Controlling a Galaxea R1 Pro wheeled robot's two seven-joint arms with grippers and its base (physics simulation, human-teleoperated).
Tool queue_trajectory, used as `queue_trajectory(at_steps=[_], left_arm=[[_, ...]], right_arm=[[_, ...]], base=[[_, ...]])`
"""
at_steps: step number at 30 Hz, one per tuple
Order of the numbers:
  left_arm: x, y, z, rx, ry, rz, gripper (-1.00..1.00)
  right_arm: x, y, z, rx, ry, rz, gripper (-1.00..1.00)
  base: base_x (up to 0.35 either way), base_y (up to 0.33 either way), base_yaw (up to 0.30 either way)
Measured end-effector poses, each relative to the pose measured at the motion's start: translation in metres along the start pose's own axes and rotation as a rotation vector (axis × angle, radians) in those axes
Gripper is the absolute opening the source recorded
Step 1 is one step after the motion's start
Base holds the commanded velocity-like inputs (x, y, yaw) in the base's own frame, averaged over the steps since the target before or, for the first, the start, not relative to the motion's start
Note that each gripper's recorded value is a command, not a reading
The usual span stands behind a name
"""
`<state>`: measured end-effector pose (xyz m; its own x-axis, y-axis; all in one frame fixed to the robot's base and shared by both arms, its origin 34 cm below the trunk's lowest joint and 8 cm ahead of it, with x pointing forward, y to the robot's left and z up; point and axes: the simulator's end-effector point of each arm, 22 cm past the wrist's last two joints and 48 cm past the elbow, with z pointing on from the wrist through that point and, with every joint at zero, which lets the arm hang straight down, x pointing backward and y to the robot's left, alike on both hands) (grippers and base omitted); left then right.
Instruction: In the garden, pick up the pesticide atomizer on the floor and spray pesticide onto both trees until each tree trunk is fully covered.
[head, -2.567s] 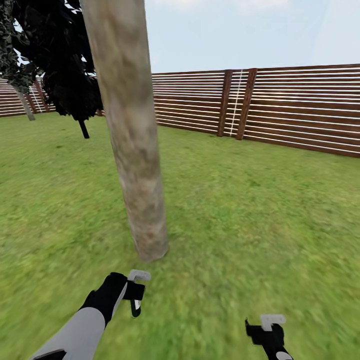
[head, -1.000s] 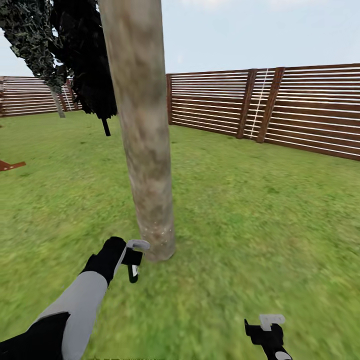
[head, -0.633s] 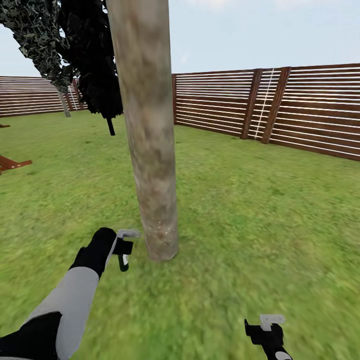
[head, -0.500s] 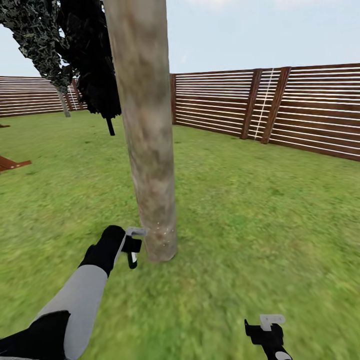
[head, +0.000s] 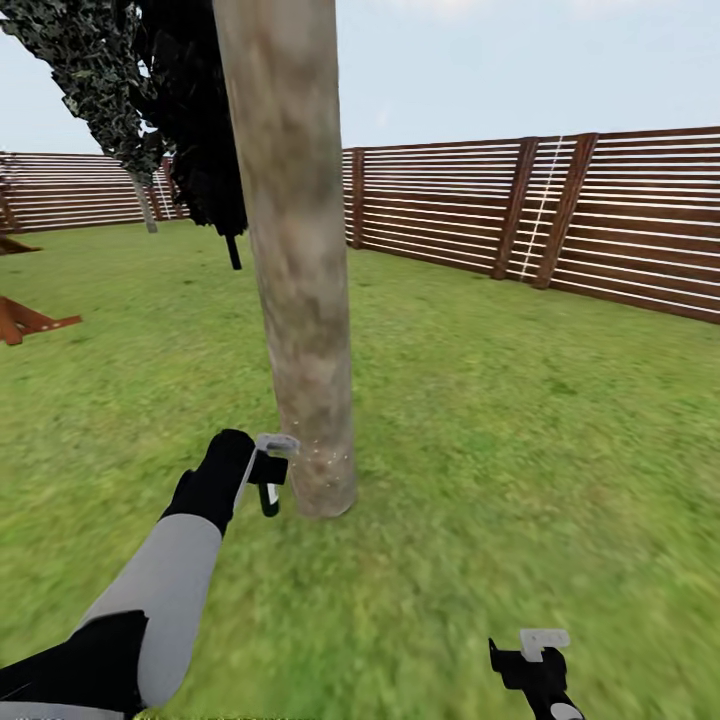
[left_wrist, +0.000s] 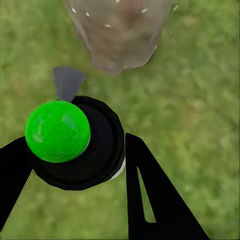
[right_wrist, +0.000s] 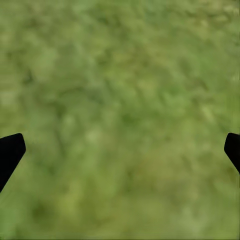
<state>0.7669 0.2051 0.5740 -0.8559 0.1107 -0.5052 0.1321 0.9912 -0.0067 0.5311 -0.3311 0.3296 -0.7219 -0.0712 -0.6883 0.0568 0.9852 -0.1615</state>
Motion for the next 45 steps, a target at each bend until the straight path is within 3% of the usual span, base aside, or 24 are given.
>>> queue_trajectory(at_steps=[17,26,39,40,43,45], left_arm=[[0.009,0.005,0.003,-0.021,0.012,0.013,-1.0],[0.013,0.019,0.004,-0.041,0.018,0.008,-1.0],[0.023,0.019,0.009,-0.04,0.034,0.007,-1.0],[0.026,0.022,0.01,-0.045,0.039,0.005,-1.0],[0.075,0.07,0.02,-0.117,0.099,-0.008,-1.0],[0.085,0.074,0.023,-0.114,0.112,-0.018,-1.0]], right_arm=[[0.0,0.0,0.0,0.001,0.0,0.0,1.0],[0.0,0.0,0.0,-0.001,0.0,0.001,1.0],[0.0,0.0,0.0,-0.001,-0.001,0.0,1.0],[0.0,0.0,0.0,-0.001,-0.001,0.0,1.0],[0.0,0.001,0.0,-0.002,-0.001,-0.001,1.0],[0.0,0.001,0.0,-0.002,-0.001,0.0,1.0]], base=[[0.063,-0.234,0.005],[0.019,-0.278,0.236],[0.124,-0.276,0.053],[0.123,-0.274,0.264],[0.119,-0.274,0.275],[0.148,-0.265,0.159]])
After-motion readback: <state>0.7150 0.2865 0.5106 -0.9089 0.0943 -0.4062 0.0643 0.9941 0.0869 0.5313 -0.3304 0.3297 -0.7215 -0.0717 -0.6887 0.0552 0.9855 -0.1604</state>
